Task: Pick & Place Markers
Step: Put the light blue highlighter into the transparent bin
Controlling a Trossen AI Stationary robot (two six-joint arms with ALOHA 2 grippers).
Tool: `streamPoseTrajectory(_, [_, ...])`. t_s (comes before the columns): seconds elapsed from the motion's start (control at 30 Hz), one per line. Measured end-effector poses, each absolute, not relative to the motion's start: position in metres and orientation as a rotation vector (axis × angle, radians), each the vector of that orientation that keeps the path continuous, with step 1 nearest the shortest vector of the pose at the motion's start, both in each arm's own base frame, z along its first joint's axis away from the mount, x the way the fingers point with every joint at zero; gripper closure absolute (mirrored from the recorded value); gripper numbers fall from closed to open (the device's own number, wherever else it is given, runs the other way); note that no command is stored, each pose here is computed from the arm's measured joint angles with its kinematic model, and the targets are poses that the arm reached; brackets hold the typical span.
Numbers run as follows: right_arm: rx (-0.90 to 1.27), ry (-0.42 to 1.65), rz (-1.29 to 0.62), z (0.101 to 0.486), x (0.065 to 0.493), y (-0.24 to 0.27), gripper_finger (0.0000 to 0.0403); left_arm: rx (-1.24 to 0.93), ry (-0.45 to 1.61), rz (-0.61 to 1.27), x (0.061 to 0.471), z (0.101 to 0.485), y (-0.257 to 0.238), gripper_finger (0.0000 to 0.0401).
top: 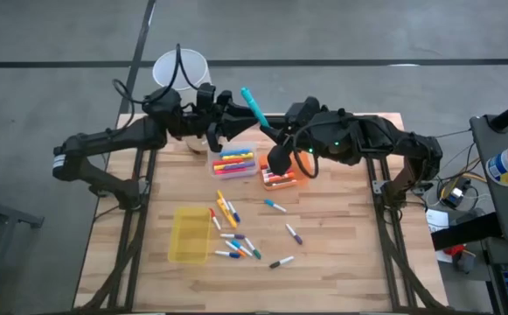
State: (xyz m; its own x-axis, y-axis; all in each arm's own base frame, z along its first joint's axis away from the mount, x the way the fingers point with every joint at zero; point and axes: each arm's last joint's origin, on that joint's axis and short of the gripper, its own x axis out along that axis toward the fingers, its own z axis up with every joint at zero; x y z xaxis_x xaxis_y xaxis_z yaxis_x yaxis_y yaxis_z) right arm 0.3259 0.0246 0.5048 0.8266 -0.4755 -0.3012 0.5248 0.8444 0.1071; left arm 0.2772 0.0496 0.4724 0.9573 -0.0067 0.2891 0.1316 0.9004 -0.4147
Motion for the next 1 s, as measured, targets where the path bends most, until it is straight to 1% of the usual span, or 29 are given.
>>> streamPoseTrajectory(0.13, [0.185,0.283,-0.547,0.5,0.329,0.021,0.0347,-0.45,-0.28,-0.064,0.282,0.472,0.051,0.0246])
streamPoseTrajectory(0.23, [0.204,0.29,-0.507,0.5,0.33,0.016,0.0346,-0.473,-0.283,-0.068,0.281,0.473,0.051,0.0256])
streamPoseTrajectory(0.33, [0.219,0.284,-0.491,0.499,0.332,0.015,0.0342,-0.488,-0.281,-0.061,0.28,0.474,0.052,0.0285])
streamPoseTrajectory(0.47, [0.21,0.288,-0.49,0.498,0.333,0.015,0.0337,-0.487,-0.273,-0.04,0.279,0.473,0.052,0.0343])
streamPoseTrajectory(0.5, [0.204,0.29,-0.49,0.498,0.333,0.015,0.0333,-0.483,-0.269,-0.031,0.279,0.473,0.053,0.0348])
streamPoseTrajectory(0.63, [0.147,0.364,-0.49,0.491,0.332,0.015,0.0303,-0.484,-0.185,0.042,0.277,0.465,0.055,0.0348])
streamPoseTrajectory(0.8, [0.084,0.451,-0.494,0.489,0.319,0.014,0.0264,-0.442,-0.012,0.183,0.275,0.447,0.061,0.0348])
streamPoseTrajectory(0.9, [0.078,0.467,-0.497,0.489,0.315,0.013,0.0251,-0.431,0.111,0.285,0.274,0.434,0.062,0.0347])
streamPoseTrajectory(1.0, [0.079,0.464,-0.497,0.49,0.313,0.013,0.0245,-0.376,0.21,0.352,0.273,0.423,0.064,0.0339])
